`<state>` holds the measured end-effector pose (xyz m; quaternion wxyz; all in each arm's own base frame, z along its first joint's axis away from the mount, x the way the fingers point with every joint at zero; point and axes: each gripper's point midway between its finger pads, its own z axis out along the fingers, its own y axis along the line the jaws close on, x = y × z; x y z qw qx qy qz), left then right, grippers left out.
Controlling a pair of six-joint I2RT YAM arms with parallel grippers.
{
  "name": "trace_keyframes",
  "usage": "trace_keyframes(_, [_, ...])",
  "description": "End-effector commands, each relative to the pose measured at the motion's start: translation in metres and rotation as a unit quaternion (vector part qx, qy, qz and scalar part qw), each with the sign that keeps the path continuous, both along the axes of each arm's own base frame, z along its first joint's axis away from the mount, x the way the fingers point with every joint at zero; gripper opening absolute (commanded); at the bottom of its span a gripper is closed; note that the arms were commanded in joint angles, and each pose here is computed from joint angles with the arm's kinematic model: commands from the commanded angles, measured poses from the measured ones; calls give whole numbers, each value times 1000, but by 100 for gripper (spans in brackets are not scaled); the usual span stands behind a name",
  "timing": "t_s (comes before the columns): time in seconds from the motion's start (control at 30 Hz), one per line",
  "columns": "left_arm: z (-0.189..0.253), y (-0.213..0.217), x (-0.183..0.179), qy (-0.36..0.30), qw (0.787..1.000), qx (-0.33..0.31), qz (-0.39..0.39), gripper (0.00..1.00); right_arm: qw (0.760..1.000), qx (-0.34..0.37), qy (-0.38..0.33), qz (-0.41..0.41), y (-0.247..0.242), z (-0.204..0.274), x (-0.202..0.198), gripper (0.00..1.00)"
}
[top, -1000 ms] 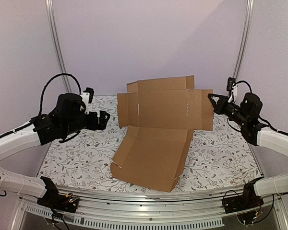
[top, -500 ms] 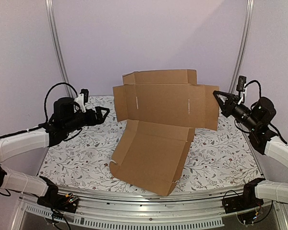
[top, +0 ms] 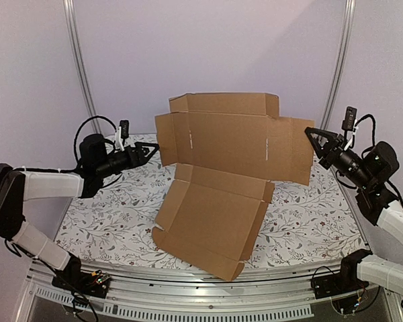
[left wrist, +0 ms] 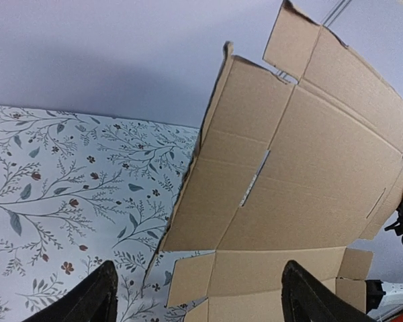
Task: Fold the paper box
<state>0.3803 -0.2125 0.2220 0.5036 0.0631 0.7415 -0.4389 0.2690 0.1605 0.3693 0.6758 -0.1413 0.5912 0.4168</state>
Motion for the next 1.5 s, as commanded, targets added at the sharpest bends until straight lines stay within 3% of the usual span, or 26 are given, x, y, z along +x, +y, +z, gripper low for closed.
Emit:
trace_keyframes(0.0, [19, -10, 8, -31, 999, -20, -33, 80, 1000, 9, -2, 25, 4, 3, -15, 0])
trace_keyframes(0.2, [24, -13, 23, -39, 999, -14, -32, 75, 999, 13, -17, 38, 3, 16, -31, 0])
trace_keyframes(0.47, [36, -24, 30, -51, 997, -19, -59, 59, 999, 16, -17, 43, 1, 21, -40, 0])
trace_keyframes(0.9, [47, -29, 17, -69, 994, -7, -90, 18, 999, 14, -7, 33, -1, 21, -39, 0])
trace_keyframes(1.03, [47, -28, 14, -70, 994, 4, -88, 0, 999, 11, 4, 31, -1, 19, -38, 0])
trace_keyframes(1.13, [50, -26, 12, -73, 994, 10, -83, 0, 1000, 6, 12, 24, -2, 17, -36, 0])
trace_keyframes(1.23, [52, -25, 7, -78, 994, 22, -75, 0, 999, -5, 31, 10, -5, 11, -32, 9])
trace_keyframes(1.47, [46, -20, -10, -93, 992, 60, -61, 0, 992, -76, 90, -55, -18, -8, -16, 47])
